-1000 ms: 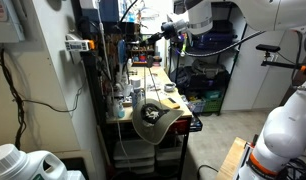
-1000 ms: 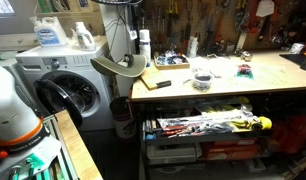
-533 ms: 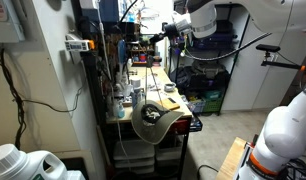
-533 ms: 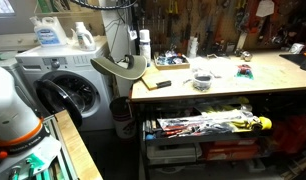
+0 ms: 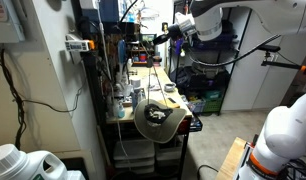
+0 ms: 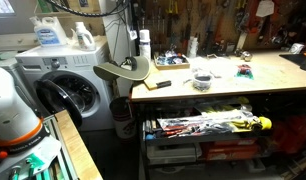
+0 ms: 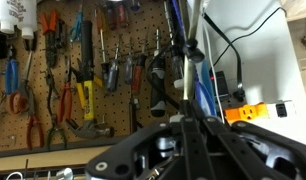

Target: Hang the hat on the stand.

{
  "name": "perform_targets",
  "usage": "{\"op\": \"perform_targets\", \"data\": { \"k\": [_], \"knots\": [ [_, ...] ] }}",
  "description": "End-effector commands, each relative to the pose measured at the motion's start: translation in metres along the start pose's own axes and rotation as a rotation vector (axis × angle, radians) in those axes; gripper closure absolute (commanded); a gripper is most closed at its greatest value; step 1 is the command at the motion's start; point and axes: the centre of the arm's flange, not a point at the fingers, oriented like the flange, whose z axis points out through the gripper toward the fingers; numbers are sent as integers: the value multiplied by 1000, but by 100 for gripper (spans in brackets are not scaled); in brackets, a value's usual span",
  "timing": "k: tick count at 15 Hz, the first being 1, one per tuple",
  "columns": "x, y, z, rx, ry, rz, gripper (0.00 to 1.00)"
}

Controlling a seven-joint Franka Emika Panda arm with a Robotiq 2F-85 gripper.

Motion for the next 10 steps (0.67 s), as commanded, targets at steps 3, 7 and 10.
{"op": "perform_targets", "data": {
  "k": [3,7,10],
  "knots": [
    [-1,2,2,2,-2,3,98],
    [1,-25,17,-132,-26,84,99],
    [-2,-47,17,-217,-17,161,99]
  ]
}}
